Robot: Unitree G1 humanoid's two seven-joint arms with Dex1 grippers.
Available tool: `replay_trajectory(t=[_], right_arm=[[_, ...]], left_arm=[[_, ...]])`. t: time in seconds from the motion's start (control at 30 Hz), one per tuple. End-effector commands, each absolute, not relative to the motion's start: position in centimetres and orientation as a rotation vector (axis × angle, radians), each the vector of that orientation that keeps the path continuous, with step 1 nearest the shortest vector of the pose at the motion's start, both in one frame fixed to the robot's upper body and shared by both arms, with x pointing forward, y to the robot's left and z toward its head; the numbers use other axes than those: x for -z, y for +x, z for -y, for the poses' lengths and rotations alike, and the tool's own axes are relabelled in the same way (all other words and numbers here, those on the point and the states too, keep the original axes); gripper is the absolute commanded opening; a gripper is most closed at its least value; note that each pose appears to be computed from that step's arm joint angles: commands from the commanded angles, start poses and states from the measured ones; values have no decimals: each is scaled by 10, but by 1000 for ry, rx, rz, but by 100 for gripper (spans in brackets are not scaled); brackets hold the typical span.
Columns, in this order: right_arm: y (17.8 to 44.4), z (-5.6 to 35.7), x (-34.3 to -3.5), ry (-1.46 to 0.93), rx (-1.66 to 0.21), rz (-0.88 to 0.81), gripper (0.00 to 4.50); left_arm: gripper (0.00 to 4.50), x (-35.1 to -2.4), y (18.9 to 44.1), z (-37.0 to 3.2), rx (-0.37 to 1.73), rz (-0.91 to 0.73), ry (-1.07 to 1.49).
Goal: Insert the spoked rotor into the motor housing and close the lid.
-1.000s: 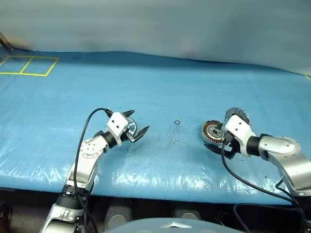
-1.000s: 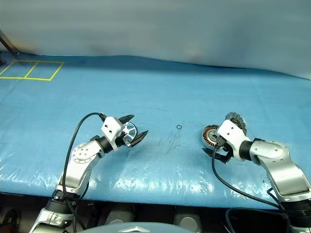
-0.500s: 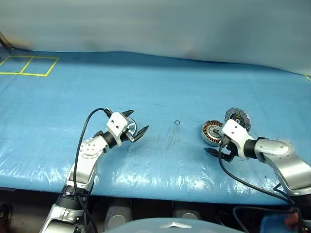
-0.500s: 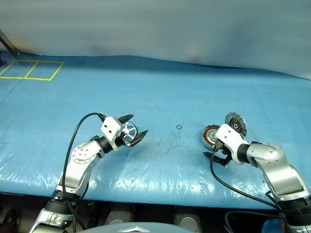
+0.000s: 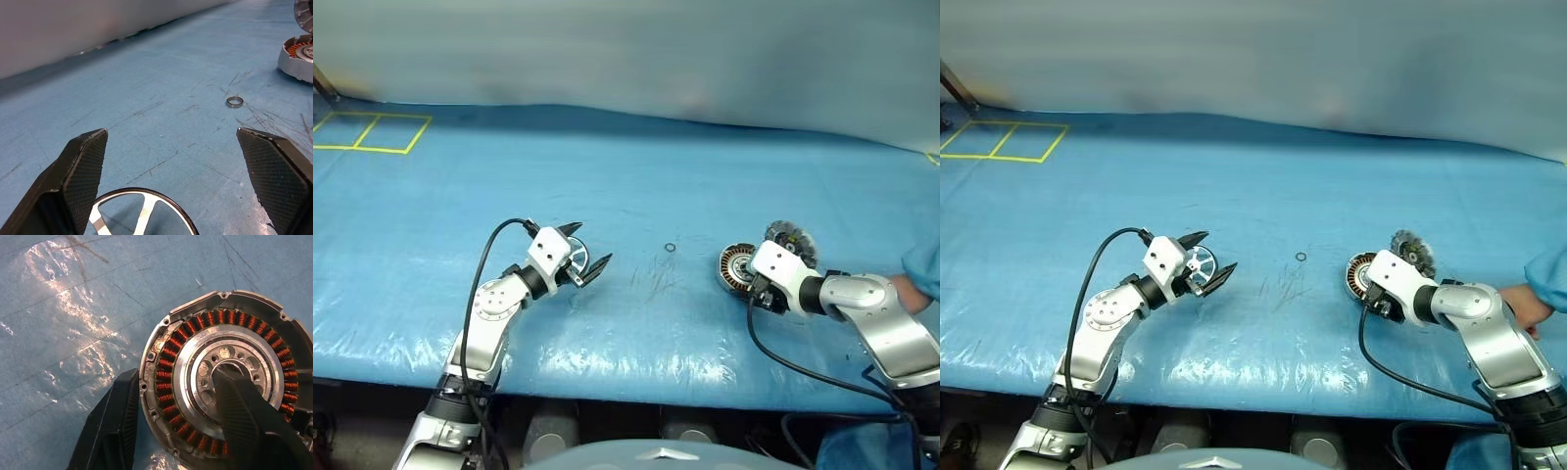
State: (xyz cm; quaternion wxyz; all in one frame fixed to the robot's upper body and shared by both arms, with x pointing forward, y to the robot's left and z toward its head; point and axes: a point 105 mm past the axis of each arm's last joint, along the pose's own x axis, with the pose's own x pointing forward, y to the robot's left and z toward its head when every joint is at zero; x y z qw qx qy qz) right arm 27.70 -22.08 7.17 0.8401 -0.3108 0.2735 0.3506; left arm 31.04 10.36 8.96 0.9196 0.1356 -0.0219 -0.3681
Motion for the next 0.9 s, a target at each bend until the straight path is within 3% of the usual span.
replay_trajectory(t=[0.03, 0.2, 0.53, 0.67, 0.9], right_arm=[[267, 209, -60, -687, -816, -603, 198], [268, 190, -70, -767, -873, -505, 198], [259, 110, -103, -913, -1189, -212, 198], [249, 90, -105, -946, -1332, -167, 198], [250, 91, -96, -1037, -1392, -200, 198]], left_arm=[[450, -95, 311, -107, 740, 69, 285], [450, -94, 311, -113, 723, 60, 293], [450, -94, 313, -121, 701, 49, 312], [450, -94, 313, -124, 692, 49, 316], [450, -93, 310, -127, 677, 46, 317]])
